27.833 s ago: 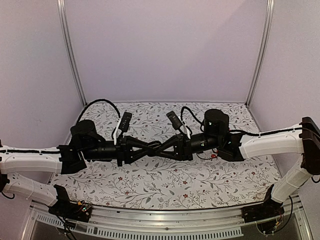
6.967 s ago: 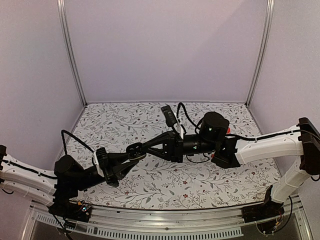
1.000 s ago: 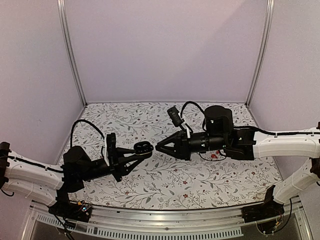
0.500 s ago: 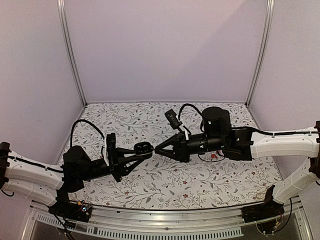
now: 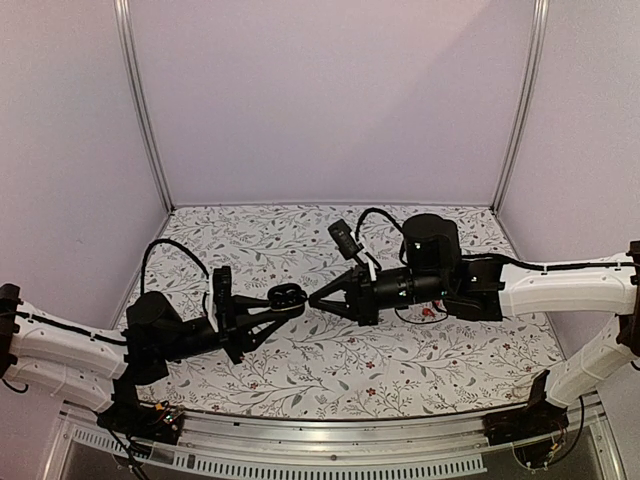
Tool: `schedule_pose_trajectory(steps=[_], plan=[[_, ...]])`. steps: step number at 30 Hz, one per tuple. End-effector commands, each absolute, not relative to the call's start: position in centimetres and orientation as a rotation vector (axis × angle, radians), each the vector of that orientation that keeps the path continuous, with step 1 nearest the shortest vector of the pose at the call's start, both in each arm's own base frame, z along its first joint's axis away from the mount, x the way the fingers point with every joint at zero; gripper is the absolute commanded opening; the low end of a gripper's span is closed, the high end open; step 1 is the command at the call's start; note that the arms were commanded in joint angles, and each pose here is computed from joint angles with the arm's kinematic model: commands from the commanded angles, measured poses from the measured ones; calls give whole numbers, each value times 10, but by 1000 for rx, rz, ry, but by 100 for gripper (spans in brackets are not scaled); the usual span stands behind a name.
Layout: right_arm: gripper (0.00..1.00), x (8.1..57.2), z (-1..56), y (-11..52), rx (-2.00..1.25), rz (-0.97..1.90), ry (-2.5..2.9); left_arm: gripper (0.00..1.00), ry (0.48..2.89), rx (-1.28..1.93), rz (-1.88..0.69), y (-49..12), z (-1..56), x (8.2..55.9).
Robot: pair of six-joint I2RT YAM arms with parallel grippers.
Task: Insert the wireless bluetooth earbuds into the charging case
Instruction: Adjust the right earbud in the right side groove of the charging case.
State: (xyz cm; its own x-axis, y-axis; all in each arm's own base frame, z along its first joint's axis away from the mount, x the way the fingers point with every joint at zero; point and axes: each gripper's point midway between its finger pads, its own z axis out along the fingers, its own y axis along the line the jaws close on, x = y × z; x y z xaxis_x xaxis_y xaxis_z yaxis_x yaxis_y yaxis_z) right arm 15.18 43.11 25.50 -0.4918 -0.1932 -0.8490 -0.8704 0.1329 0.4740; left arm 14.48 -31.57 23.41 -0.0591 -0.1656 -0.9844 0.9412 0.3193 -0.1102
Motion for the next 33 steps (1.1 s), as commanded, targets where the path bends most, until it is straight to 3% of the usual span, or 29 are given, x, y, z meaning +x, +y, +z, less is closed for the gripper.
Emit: schedule_pose_trajectory(steps=[1, 33], plan=[[5, 150, 274, 438, -1041, 1419, 1717, 0, 1280, 794, -1088, -314, 239, 149], [5, 129, 275, 454, -1136, 1478, 1681, 0, 1299, 824, -1088, -323, 234, 150]])
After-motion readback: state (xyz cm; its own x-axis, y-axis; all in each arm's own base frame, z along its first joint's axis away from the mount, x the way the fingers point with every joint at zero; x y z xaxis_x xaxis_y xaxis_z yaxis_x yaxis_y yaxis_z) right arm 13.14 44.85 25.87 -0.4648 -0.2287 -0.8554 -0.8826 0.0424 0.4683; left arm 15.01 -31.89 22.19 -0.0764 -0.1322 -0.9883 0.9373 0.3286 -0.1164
